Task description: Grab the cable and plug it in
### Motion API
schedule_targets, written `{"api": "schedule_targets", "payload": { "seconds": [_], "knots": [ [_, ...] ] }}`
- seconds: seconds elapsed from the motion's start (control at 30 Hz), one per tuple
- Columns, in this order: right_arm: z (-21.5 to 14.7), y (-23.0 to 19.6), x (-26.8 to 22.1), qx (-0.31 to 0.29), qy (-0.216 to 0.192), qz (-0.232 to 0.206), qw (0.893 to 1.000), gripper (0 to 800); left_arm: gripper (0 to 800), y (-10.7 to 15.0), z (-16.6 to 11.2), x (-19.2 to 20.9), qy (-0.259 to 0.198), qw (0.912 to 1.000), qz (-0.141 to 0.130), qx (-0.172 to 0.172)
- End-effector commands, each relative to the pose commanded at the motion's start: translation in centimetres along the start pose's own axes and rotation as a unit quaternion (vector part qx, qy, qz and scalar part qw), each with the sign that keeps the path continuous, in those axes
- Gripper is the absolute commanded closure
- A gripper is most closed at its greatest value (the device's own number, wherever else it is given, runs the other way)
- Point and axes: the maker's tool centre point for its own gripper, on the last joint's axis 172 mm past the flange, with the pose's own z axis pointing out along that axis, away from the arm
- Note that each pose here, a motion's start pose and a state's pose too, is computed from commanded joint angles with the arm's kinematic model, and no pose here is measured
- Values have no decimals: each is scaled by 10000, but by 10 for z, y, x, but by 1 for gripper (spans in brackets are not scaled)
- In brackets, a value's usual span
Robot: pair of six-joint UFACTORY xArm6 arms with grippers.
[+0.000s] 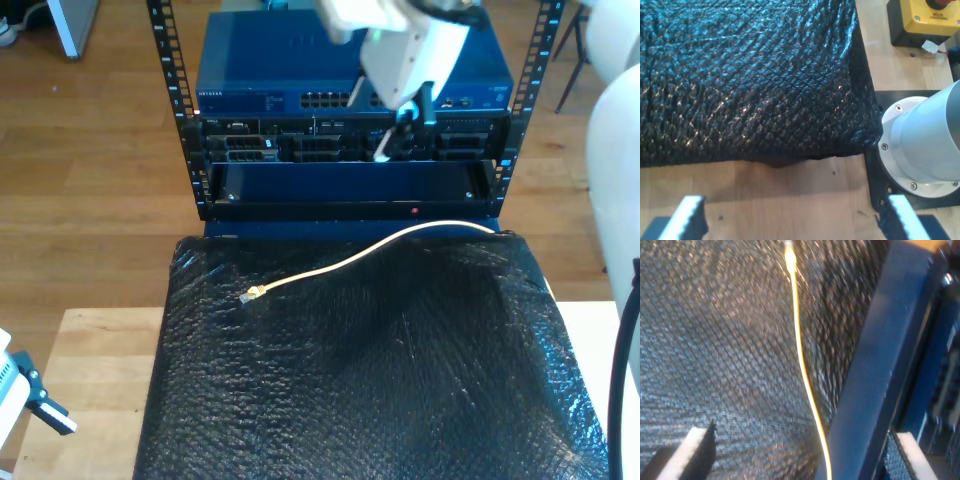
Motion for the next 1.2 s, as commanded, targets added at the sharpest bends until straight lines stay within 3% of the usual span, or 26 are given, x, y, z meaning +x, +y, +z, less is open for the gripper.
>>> {"api": "schedule_targets", "payload": {
  "seconds": [0.2, 0.37, 1.2],
  "knots": [
    [47, -5, 27, 385, -10, -270, 9989, 6, 0, -2, 4, 5, 32, 10000, 55, -59],
    [76, -3, 39, 478, -37, -380, 9981, 6, 0, -2, 7, 6, 40, 9999, -61, -92],
    [173, -18, 68, 406, -246, -665, 9967, 9, 0, -10, 10, 15, 179, 9998, -124, -4]
  ]
}}
